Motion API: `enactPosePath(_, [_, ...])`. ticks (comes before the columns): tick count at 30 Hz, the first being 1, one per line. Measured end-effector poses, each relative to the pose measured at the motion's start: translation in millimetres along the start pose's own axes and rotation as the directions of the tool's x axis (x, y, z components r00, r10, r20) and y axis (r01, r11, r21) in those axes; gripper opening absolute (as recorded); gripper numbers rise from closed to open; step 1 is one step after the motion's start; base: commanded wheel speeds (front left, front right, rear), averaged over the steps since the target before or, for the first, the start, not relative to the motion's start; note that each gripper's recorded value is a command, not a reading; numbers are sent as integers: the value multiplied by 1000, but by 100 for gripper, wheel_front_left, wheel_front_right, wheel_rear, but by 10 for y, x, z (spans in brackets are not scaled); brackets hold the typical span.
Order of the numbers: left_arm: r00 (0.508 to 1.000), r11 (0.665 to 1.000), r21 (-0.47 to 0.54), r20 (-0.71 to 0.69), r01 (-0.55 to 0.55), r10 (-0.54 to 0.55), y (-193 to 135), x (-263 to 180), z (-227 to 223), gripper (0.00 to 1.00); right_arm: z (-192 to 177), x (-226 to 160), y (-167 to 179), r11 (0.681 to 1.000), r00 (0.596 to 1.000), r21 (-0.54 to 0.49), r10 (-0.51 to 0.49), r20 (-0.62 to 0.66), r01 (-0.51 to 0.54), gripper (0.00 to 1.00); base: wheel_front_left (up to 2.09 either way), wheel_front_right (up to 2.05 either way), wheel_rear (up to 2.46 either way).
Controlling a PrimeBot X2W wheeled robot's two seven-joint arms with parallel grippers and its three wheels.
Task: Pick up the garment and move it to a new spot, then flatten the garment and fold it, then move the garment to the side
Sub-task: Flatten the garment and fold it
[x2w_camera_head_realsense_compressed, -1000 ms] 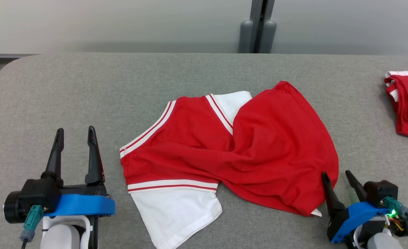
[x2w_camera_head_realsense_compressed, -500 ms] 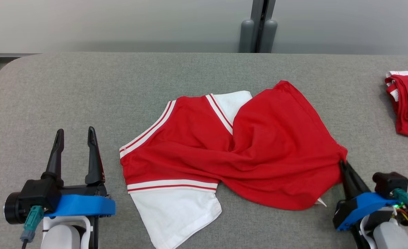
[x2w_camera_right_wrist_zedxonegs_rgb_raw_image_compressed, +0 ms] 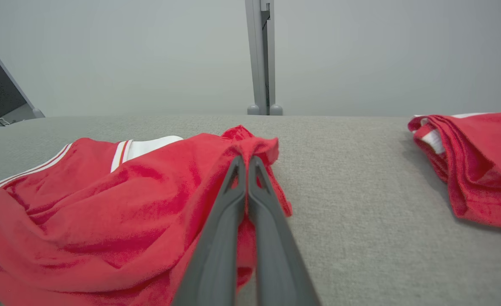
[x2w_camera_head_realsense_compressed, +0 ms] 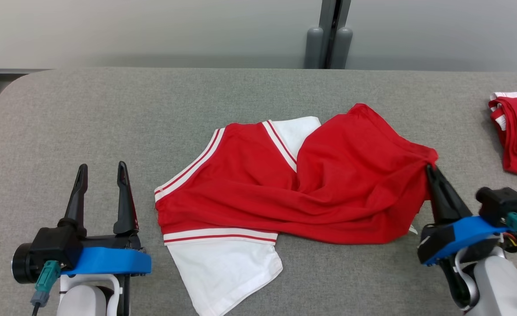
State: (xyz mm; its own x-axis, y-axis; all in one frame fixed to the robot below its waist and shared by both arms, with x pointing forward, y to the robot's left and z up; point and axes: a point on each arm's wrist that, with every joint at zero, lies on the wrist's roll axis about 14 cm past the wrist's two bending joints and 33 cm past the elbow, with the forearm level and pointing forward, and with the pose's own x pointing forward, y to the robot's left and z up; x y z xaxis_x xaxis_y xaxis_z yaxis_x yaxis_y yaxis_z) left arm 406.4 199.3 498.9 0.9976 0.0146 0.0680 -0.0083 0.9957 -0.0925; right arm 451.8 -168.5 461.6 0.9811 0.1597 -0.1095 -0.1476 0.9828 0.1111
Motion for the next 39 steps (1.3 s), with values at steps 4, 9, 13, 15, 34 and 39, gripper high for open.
enactPosePath(4, [1000,1000,-2,-9,-1,1,-4,1,-31,100,58,135,186,999,999,6,45,0,-45,0,0,0,0])
enactPosePath(9, [1000,1000,-1,-15,0,0,-8,0,-51,100,24,345,422,995,994,-14,103,-37,-104,0,0,0,0])
enactPosePath(13, [1000,1000,-1,-13,0,0,-6,6,-39,100,-36,501,507,992,990,-32,121,-73,-124,0,0,0,0])
enactPosePath(15, [1000,1000,-3,-14,0,0,-7,1,-43,100,-112,548,552,991,987,-32,128,-100,-131,0,0,0,0])
enactPosePath(34, [1000,1000,-13,-11,12,-12,-77,-60,-29,100,74,110,209,995,995,-43,94,32,-93,100,0,0,0])
enactPosePath(39, [1000,1000,-10,-12,26,-26,-124,-58,-37,100,-22,-204,-20,995,998,-84,60,18,-59,100,0,0,0])
